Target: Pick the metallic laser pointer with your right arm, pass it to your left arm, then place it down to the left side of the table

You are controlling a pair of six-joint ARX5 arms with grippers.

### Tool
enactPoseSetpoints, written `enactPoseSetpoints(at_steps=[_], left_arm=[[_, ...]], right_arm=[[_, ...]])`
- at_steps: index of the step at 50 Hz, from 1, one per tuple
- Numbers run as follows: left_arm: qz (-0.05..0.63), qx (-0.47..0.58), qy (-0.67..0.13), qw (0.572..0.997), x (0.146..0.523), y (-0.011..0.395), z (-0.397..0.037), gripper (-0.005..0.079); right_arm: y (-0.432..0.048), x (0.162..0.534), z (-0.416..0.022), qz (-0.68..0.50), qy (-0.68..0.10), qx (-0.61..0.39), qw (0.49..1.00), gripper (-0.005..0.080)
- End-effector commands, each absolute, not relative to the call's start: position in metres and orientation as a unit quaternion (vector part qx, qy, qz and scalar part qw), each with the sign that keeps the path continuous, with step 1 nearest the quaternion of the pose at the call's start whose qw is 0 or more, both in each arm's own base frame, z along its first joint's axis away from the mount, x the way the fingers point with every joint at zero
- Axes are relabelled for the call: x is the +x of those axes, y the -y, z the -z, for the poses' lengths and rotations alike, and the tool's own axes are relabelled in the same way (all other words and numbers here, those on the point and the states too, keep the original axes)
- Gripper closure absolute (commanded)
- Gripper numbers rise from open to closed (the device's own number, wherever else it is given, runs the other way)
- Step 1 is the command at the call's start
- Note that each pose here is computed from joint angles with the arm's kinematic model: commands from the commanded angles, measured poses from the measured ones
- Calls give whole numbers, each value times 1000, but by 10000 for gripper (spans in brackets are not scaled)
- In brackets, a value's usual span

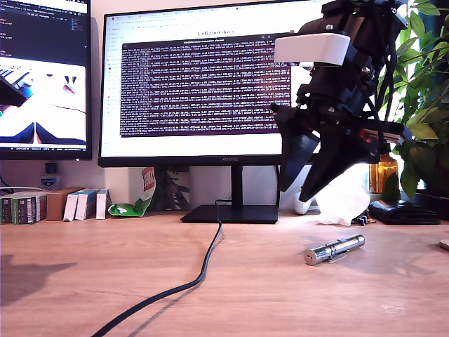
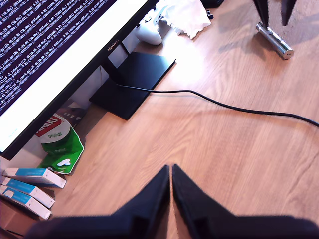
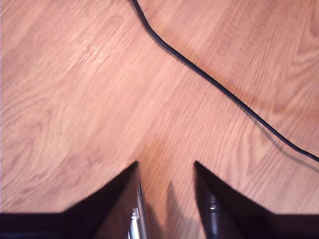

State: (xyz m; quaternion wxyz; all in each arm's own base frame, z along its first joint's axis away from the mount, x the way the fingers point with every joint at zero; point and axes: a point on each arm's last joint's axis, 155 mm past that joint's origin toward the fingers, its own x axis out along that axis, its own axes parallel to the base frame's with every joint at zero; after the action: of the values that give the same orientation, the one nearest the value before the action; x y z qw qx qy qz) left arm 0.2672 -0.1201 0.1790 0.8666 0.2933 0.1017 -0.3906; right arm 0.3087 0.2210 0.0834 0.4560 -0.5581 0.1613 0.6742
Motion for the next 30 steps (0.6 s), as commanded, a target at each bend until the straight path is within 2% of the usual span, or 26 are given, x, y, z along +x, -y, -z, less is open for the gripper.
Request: enactPoseSetpoints(at_steps=[1, 21, 30], left_arm=[[390, 291, -95, 869, 268, 121, -185, 762], [388, 284, -98, 871, 268, 121, -185, 762], [388, 285, -95, 872, 269, 121, -186, 762]], right_arm=[[-216, 309, -70, -682, -179, -545, 454, 404], [-203, 314, -54, -683, -205, -530, 458, 405], [-196, 306, -44, -689, -218, -519, 457, 405]])
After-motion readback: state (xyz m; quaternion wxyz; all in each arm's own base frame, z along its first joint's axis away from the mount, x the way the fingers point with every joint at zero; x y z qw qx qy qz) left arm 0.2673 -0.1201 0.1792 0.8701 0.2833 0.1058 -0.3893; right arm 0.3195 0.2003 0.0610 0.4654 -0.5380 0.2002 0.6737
